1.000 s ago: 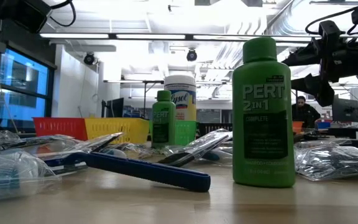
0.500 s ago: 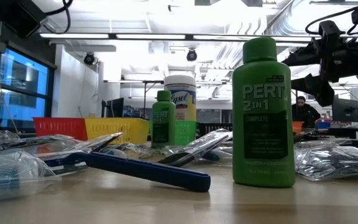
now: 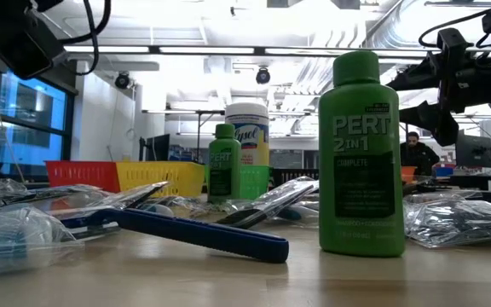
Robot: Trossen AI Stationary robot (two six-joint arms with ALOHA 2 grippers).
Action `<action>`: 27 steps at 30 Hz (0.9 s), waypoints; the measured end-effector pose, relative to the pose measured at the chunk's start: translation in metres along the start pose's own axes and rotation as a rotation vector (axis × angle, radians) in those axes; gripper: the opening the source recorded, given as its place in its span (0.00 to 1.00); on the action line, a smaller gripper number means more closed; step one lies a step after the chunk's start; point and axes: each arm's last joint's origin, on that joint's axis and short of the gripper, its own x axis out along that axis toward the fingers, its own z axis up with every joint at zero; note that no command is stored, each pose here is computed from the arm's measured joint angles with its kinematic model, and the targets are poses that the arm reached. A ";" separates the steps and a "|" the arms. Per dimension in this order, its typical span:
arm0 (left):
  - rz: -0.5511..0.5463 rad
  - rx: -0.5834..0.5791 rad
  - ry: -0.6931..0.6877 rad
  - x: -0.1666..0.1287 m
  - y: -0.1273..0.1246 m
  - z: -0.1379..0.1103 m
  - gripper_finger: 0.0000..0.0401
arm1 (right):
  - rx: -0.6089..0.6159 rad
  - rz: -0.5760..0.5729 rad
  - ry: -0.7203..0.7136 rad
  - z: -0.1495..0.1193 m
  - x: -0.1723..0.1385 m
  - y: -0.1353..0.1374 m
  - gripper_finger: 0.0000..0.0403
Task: Pick & Place Travel size toiletries
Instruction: Put the green shampoo bottle into the red bin
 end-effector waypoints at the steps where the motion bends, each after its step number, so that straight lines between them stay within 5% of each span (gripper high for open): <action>1: 0.012 -0.008 0.000 0.003 0.000 -0.001 0.54 | 0.000 0.000 0.000 0.000 0.000 0.000 0.66; 7: 0.101 -0.043 -0.012 0.018 0.003 -0.002 0.54 | 0.000 0.000 0.000 0.000 0.000 0.000 0.66; 27: 0.094 -0.021 -0.036 0.030 0.006 -0.020 0.54 | 0.000 0.000 0.000 0.000 0.000 0.000 0.66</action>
